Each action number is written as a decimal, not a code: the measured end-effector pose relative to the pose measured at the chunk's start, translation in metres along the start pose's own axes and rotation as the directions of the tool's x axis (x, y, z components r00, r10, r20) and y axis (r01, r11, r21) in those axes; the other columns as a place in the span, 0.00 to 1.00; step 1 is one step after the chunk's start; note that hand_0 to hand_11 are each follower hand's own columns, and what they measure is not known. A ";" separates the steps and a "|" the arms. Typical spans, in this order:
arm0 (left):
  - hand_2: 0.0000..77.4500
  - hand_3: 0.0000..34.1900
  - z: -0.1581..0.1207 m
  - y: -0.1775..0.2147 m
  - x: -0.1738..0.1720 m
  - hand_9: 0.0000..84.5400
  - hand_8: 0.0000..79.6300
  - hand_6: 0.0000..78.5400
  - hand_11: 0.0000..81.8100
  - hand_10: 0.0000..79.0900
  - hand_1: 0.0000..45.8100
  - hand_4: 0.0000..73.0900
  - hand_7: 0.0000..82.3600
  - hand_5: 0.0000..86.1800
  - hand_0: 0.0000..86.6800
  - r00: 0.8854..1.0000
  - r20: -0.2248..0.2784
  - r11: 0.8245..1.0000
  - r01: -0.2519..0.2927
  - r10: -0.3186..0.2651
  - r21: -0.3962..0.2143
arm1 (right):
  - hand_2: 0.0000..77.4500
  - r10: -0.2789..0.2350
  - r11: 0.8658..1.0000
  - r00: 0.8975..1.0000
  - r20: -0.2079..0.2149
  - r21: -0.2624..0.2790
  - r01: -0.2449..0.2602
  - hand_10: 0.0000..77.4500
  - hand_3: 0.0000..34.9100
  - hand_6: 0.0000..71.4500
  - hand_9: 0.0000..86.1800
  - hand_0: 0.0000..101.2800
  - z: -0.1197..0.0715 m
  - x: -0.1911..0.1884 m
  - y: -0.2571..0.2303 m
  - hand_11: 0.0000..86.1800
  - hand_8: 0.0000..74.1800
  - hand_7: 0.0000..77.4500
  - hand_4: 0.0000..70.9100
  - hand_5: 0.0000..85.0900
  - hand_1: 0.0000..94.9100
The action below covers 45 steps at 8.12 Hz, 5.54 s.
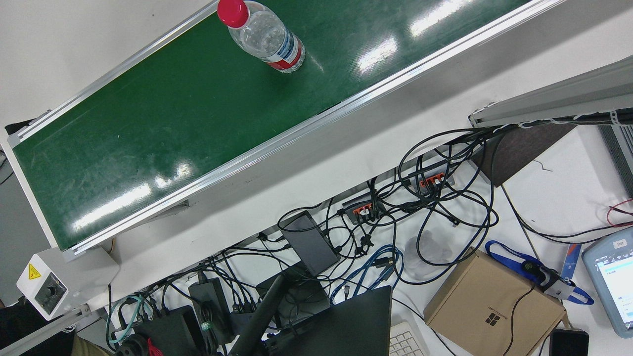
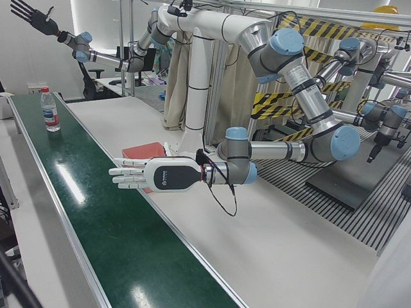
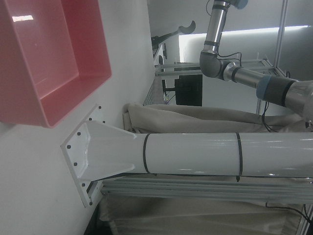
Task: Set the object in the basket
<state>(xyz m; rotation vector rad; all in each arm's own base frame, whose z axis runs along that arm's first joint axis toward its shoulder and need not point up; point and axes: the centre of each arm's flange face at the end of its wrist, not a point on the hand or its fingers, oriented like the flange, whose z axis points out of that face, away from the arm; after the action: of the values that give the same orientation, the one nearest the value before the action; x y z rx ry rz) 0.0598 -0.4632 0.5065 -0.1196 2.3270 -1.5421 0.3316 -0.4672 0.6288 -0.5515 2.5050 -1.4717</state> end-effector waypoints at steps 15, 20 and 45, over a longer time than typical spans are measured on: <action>0.01 0.01 0.045 0.029 -0.020 0.01 0.02 0.00 0.09 0.04 0.14 0.08 0.01 0.11 0.60 0.998 0.028 0.998 -0.047 0.048 -0.035 | 0.01 0.000 1.000 1.000 0.000 0.000 0.000 0.01 0.01 0.00 0.00 0.00 0.000 0.000 0.000 0.00 0.00 0.01 0.01 0.00 0.00; 0.01 0.01 0.068 0.048 -0.035 0.01 0.04 0.00 0.10 0.06 0.21 0.11 0.01 0.11 0.61 0.999 0.038 0.998 -0.035 0.037 -0.048 | 0.01 0.000 1.000 1.000 0.000 0.000 0.000 0.01 0.00 0.00 0.00 0.00 0.000 0.000 0.000 0.00 0.00 0.01 0.01 0.00 0.00; 0.03 0.02 0.248 0.136 -0.163 0.01 0.01 0.00 0.07 0.03 0.13 0.07 0.01 0.08 0.56 0.999 0.031 0.996 -0.031 0.034 -0.086 | 0.01 0.000 1.000 1.000 0.000 0.000 0.000 0.00 0.00 0.00 0.00 0.00 0.000 0.000 0.000 0.00 0.00 0.01 0.01 0.00 0.00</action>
<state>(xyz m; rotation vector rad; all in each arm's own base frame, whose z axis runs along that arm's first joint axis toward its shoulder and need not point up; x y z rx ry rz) 0.3099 -0.5839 0.3358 -0.1263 2.3577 -1.4153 0.3316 -0.4672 0.6288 -0.5515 2.5050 -1.4717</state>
